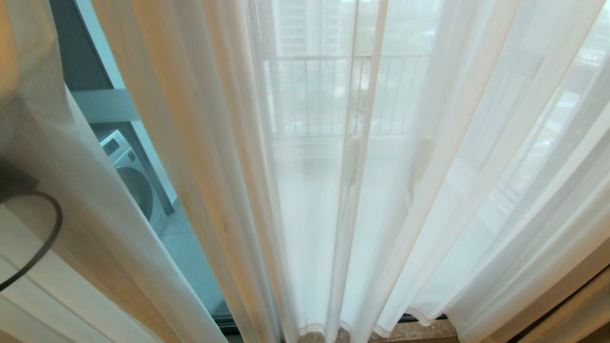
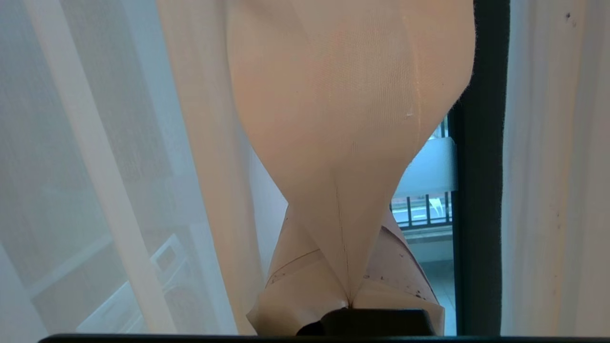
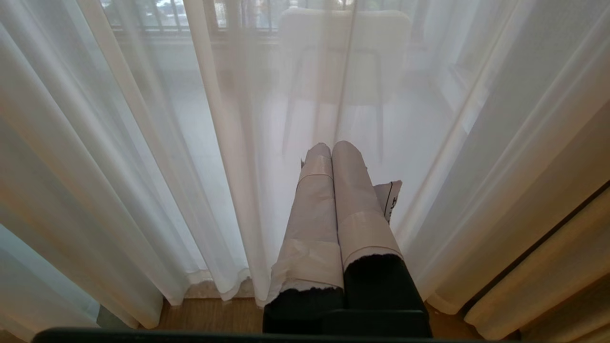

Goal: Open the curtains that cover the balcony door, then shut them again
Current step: Pull the inner curtains open on both sides

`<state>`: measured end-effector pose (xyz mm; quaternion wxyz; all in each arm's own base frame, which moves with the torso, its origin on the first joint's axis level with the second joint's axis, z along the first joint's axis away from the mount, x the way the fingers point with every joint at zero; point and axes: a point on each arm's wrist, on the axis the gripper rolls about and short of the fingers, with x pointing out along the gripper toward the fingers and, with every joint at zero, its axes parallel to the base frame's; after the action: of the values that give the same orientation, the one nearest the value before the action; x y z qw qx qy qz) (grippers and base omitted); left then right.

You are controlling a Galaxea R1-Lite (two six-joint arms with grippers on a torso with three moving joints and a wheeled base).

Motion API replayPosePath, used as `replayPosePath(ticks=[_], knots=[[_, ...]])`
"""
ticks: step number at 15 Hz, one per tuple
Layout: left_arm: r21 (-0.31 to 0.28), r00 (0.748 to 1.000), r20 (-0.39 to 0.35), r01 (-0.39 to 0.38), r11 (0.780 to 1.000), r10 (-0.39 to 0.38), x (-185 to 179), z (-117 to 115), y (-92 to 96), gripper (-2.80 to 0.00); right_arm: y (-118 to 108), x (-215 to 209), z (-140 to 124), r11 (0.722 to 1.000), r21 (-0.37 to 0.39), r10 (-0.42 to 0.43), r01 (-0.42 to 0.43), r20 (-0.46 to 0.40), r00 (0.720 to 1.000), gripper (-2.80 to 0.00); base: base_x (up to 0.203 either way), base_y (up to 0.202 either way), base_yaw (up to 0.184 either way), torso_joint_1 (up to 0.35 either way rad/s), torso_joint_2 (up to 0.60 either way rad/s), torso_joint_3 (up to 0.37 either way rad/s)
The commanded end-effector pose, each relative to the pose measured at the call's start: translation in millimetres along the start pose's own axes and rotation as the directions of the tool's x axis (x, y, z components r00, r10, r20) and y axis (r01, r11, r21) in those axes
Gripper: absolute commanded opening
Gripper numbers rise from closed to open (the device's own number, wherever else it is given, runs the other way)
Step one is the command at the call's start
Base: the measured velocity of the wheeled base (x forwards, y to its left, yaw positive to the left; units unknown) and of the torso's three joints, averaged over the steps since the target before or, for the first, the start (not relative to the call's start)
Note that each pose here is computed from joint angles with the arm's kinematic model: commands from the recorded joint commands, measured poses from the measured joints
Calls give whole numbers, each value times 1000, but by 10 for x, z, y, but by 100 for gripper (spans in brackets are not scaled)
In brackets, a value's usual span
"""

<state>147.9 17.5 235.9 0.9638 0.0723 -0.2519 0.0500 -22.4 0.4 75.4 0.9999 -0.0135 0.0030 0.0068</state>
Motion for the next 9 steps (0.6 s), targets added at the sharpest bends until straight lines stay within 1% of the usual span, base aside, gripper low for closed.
replayPosePath(ticks=[1,9], knots=[[3,1000,9,0,1000,0,1,9,2,-280,0,1,0,1000,0,0,0,-1,1000,-280,0,0,0,0,0,0],[1,1000,8,4,1000,-4,3,5,1,-280,0,1,0,1000,0,0,0,-1,1000,-280,0,0,0,0,0,0]])
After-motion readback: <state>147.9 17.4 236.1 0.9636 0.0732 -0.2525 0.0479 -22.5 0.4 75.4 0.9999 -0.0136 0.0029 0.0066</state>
